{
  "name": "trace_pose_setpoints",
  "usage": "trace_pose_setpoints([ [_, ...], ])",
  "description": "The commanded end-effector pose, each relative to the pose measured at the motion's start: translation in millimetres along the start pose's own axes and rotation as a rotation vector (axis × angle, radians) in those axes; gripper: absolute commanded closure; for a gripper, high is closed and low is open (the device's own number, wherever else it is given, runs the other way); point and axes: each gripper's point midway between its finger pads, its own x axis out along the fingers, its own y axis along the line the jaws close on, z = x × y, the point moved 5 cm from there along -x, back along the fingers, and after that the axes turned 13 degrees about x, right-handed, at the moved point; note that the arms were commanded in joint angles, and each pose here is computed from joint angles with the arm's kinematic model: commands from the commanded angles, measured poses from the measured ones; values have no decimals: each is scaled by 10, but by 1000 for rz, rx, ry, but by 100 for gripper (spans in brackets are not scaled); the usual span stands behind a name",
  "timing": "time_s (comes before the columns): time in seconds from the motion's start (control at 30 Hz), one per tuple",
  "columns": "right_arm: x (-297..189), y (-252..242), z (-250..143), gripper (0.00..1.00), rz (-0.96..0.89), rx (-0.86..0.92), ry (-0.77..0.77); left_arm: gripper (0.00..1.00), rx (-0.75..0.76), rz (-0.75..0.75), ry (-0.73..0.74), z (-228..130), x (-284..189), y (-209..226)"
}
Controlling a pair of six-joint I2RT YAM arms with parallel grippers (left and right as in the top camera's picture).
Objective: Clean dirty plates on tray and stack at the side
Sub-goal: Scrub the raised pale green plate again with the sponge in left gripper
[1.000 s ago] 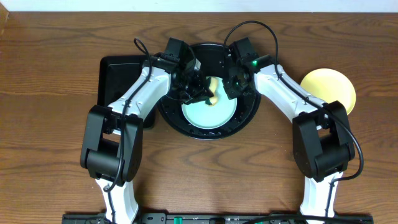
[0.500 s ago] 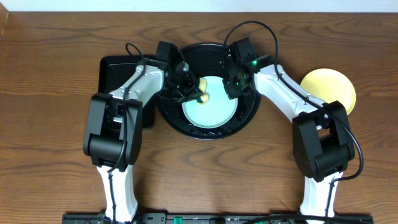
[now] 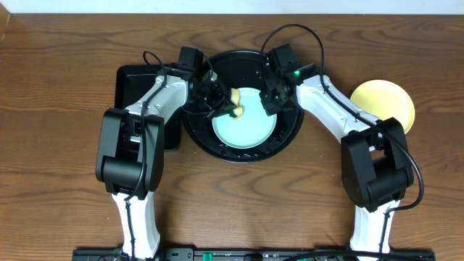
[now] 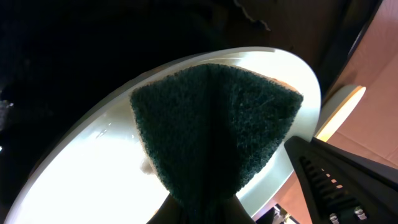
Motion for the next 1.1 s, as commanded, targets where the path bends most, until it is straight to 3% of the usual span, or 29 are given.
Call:
trace_pose_setpoints([
  [0.0, 67, -10, -45, 99, -23, -20, 18, 92, -20, -5, -5, 32, -32, 6],
  [1.07, 67, -13, -51, 99, -24, -20, 21, 92, -190, 96, 113, -334, -111, 171],
])
